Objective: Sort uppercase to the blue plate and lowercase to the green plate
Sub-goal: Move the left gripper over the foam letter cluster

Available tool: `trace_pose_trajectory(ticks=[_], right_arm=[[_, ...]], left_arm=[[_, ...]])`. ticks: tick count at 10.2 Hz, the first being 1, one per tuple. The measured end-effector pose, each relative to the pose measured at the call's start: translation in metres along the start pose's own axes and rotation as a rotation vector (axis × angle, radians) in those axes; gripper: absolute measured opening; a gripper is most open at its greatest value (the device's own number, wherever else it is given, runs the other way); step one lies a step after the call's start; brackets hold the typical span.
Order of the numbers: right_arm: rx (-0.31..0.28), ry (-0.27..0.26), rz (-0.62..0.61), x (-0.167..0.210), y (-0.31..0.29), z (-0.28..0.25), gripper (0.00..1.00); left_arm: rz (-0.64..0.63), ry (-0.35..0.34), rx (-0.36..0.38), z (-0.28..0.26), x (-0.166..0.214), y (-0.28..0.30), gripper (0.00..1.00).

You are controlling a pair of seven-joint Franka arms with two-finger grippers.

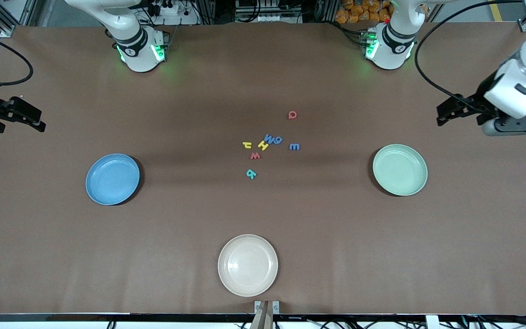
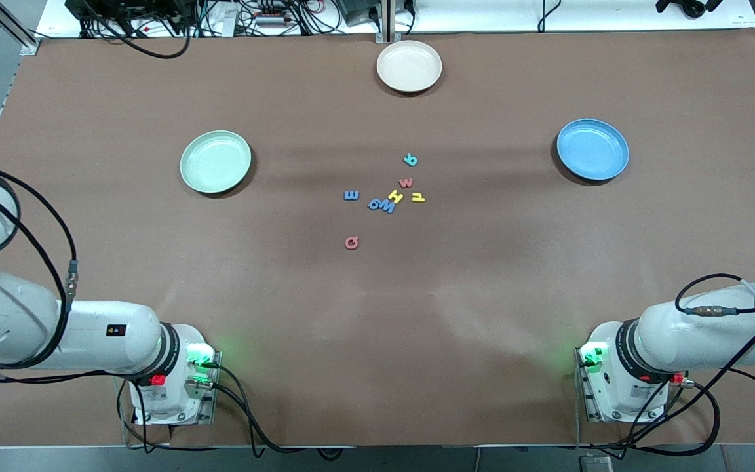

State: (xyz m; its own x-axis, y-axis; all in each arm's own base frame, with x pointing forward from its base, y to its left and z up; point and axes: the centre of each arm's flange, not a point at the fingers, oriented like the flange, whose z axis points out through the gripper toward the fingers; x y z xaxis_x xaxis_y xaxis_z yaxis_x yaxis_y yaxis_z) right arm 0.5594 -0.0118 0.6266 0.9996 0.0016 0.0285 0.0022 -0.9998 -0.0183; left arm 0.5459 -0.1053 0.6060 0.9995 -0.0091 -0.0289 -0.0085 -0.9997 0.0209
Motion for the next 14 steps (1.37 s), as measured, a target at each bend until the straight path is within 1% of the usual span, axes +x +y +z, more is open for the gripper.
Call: trace_pose_trajectory(ticks=[2,3,4,6,9,12,14], right_arm=[[0.000,-0.001,-0.002,0.000,-0.001,0.000,1.00],[0.000,-0.001,-0.003,0.000,-0.001,0.000,1.00],[0.000,-0.001,-0.004,0.000,-0.002,0.000,1.00],[0.001,0.001,-0.007,0.000,-0.003,0.000,1.00],[0.001,0.001,-0.011,0.000,-0.005,-0.001,1.00],[0.002,0.013,-0.019,0.001,-0.010,-0.003,1.00],[0.002,0.022,-0.023,0.002,-0.012,-0.004,1.00]], left_arm=[[0.049,-0.017,-0.018,0.006,-0.006,0.030,1.00],[0.066,-0.042,-0.040,0.016,-0.010,0.044,1.00],[0.074,-0.068,-0.069,0.028,-0.013,0.058,1.00],[0.055,-0.086,-0.086,0.056,-0.017,0.085,1.00],[0.017,-0.077,-0.083,0.099,-0.035,0.139,1.00],[-0.003,-0.053,-0.096,0.146,-0.043,0.165,1.00],[-0.037,-0.067,-0.104,0.179,-0.051,0.194,1.00]])
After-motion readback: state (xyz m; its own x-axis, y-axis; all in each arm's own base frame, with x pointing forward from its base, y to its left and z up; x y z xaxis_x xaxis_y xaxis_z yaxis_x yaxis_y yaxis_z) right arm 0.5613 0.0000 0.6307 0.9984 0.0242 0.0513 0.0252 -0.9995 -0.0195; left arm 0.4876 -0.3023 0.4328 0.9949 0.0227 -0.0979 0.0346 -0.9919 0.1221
